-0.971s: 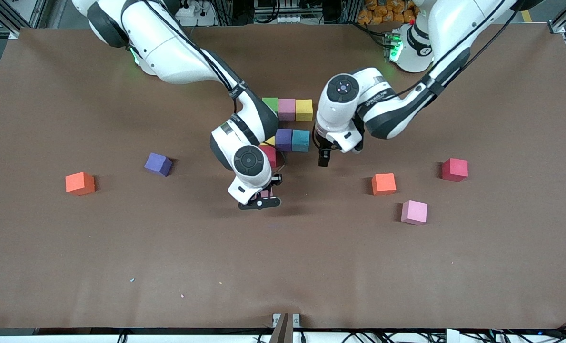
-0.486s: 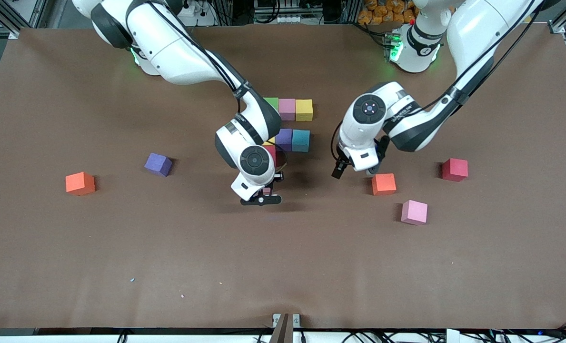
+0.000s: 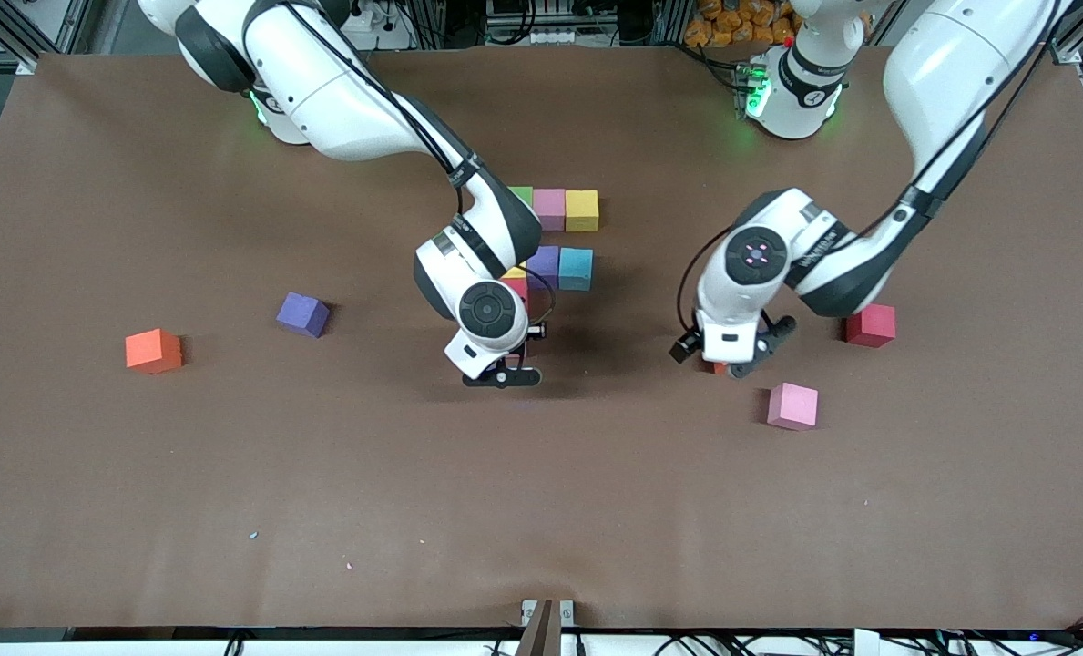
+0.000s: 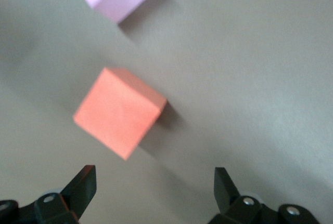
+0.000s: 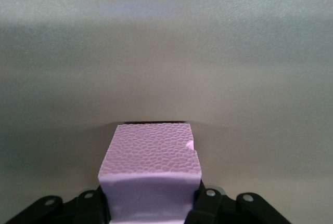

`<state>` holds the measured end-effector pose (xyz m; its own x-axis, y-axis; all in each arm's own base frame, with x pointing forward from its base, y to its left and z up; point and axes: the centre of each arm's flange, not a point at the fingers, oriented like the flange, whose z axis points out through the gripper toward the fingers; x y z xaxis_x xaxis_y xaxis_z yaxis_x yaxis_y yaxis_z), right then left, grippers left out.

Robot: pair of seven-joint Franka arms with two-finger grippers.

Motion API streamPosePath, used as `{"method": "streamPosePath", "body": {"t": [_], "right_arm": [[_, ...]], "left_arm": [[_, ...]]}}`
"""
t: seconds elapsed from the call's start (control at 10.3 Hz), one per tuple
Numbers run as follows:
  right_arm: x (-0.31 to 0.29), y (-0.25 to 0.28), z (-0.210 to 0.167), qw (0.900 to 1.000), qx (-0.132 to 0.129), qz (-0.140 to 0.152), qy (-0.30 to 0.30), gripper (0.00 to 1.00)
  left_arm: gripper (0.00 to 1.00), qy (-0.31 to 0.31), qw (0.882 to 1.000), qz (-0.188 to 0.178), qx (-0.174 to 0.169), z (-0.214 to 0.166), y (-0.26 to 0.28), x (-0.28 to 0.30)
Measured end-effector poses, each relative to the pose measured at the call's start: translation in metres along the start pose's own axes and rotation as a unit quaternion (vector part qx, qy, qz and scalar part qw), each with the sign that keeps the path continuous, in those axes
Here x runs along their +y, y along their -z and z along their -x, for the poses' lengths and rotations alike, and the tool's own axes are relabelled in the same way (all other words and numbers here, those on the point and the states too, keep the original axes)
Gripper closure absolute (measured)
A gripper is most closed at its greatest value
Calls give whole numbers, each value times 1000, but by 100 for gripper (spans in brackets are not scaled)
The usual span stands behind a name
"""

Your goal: Arrange 11 blocks into digit 3

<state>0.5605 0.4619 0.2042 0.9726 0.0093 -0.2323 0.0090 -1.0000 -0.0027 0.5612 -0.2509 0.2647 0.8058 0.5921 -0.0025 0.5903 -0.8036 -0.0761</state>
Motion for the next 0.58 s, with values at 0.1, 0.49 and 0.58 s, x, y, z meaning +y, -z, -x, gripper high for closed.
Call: {"method": "streamPosePath", "body": {"t": [0.1, 0.49, 0.58], "right_arm": [[-2, 0, 1, 1000, -1, 0, 1, 45], [-2, -2, 4, 1000, -7, 4, 1, 45], [-1, -2, 4, 1000, -10, 7, 1, 45]], "left_arm": [[0, -22, 1000, 1, 0, -17, 1, -8], [0, -130, 991, -6, -11, -41, -10, -26], [0, -148, 989, -7, -16, -41, -15, -26]]}}
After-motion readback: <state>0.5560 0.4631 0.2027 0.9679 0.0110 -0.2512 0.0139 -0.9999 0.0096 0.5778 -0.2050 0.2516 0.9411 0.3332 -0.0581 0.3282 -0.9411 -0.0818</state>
